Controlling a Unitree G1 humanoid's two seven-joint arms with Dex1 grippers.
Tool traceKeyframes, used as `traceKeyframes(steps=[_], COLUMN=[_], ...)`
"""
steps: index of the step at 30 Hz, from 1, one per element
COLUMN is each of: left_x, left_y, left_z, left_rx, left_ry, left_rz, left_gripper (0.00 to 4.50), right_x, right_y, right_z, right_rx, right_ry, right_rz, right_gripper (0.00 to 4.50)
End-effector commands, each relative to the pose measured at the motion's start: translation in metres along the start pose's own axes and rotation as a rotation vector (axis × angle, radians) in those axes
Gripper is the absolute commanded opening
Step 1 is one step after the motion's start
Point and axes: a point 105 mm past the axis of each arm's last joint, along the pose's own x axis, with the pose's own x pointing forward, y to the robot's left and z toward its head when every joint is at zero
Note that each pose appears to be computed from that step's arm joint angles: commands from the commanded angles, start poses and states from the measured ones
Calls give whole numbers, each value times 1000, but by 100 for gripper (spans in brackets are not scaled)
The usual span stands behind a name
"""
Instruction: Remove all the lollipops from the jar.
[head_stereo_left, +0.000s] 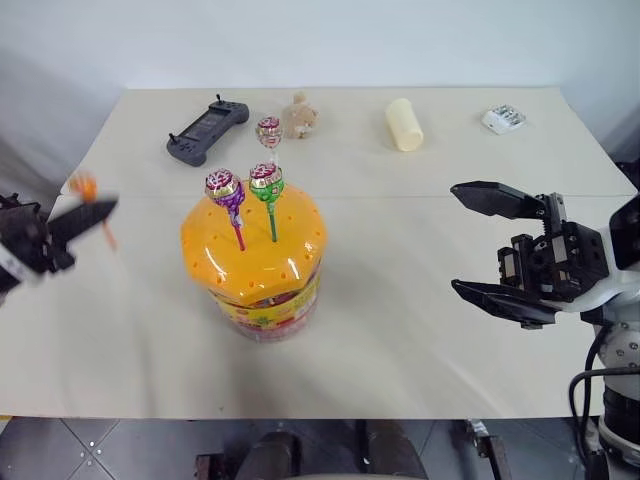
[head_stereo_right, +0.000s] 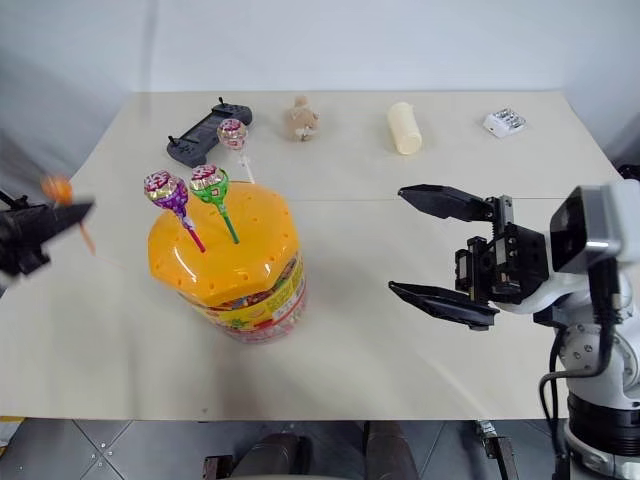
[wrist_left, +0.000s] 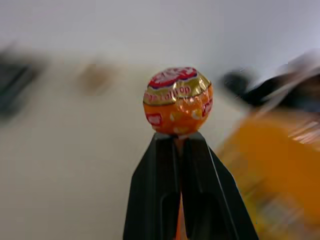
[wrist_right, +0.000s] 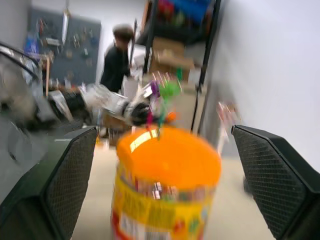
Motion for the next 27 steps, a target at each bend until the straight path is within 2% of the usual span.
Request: traceKeyframes(steps=[1, 4, 7, 12, 17, 20, 21, 24, 27], left_x=[-21, -24, -23, -35, -47, -60, -61, -58, -48], left_y=[20, 14, 8, 14, 3, -19, -31, -53, -84], left_z=[-23, -51, -65, -79, -53, -23, -9, 15, 33], left_rx=[57, 33, 8, 8, 134, 182, 223, 315, 331], left_ry=[114, 193, 206, 235, 22, -138, -178, -258, -377], left_rz=[136, 129, 117, 155, 27, -127, -184, -265, -401], left_gripper=[2, 2, 2, 126, 262, 262, 262, 262, 262], right_x=[1, 3, 6, 14, 27, 38, 45, 59, 75], right_y=[-5, -6, -10, -13, -13, -14, -14, -14, -21], right_z=[-8, -20, -26, -24, -10, -2, -5, -10, -12], right_rx=[9, 33, 40, 56, 86, 117, 132, 168, 192], right_ry=[60, 98, 129, 126, 72, 38, 68, 114, 119], right_rz=[-5, 6, -1, 17, 62, 82, 97, 117, 96], right_gripper=[450, 450, 450, 450, 450, 450, 450, 450, 450])
